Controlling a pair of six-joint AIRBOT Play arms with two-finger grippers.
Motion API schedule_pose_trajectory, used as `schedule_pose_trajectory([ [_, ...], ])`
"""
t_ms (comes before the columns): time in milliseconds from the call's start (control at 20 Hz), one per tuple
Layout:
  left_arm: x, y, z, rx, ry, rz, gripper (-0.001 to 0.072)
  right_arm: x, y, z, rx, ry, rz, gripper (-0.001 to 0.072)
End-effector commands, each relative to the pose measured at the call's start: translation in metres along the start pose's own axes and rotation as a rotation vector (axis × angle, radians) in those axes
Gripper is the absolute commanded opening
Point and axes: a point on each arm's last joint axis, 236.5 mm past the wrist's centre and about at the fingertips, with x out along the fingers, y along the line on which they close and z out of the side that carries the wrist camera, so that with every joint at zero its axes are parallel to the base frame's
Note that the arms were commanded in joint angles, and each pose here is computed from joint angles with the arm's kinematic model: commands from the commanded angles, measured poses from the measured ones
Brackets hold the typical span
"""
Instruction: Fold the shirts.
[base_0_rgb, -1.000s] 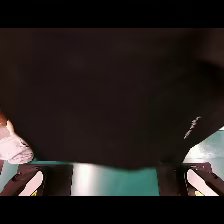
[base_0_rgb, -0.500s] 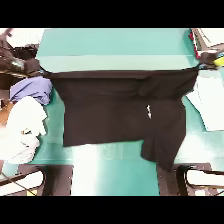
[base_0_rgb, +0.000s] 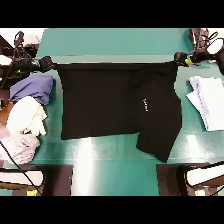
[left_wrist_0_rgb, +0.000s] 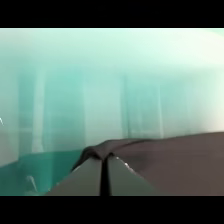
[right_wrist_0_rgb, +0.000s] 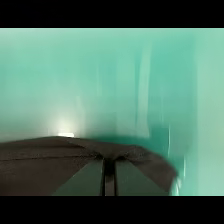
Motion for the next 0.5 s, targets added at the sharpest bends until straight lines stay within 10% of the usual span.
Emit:
schedule_pose_trajectory([
  [0,0.005,0.006,0.005,0.031,-0.026,0.014,0.0021,0.005,-0.003,0.024,0.011,-0.105,-0.006,0.0025],
  [450,-0.011,0.006,-0.098,0.167,0.402,-0.036,0.0021,-0.001,-0.044,-0.080,-0.114,0.282,-0.170,0.0025],
])
